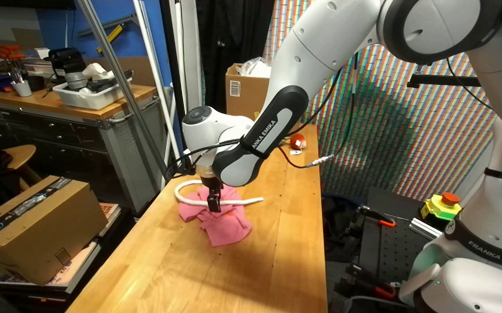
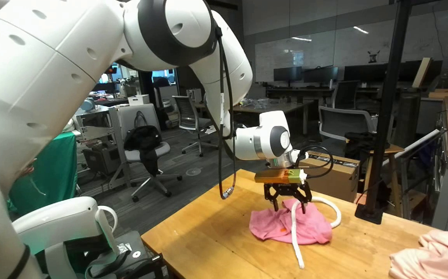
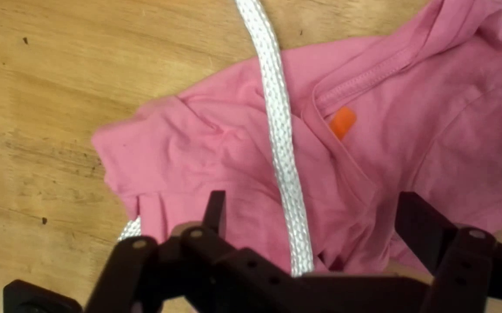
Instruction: Move all the objects in the middle of the table to the right
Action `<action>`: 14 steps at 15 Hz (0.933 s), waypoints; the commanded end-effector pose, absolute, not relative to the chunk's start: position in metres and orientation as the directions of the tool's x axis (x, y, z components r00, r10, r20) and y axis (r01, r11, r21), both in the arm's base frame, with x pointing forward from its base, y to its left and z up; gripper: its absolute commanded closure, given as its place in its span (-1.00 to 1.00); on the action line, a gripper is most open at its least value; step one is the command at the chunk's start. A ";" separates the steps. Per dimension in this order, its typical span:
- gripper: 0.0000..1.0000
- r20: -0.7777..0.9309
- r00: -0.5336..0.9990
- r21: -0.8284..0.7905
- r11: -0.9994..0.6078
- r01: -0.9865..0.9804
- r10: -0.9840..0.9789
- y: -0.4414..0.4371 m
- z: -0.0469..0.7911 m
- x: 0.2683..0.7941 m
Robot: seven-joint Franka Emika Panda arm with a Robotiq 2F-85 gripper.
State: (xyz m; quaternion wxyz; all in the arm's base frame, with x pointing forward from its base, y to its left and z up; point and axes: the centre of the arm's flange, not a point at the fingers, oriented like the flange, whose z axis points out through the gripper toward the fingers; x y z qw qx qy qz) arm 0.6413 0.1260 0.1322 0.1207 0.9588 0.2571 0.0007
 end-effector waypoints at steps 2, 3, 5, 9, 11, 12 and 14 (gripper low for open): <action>-1.00 -0.025 0.871 0.260 -0.838 0.480 0.491 0.143 0.136 0.647; -1.00 -0.022 0.870 0.260 -0.837 0.481 0.493 0.144 0.137 0.649; -1.00 -0.017 0.868 0.257 -0.837 0.483 0.495 0.143 0.138 0.654; -1.00 -0.005 0.871 0.244 -0.844 0.477 0.491 0.142 0.139 0.661; -1.00 -0.002 0.871 0.238 -0.846 0.477 0.491 0.143 0.138 0.662; -1.00 -0.001 0.871 0.236 -0.846 0.477 0.491 0.144 0.136 0.662; -1.00 -0.003 0.871 0.230 -0.848 0.478 0.491 0.146 0.133 0.662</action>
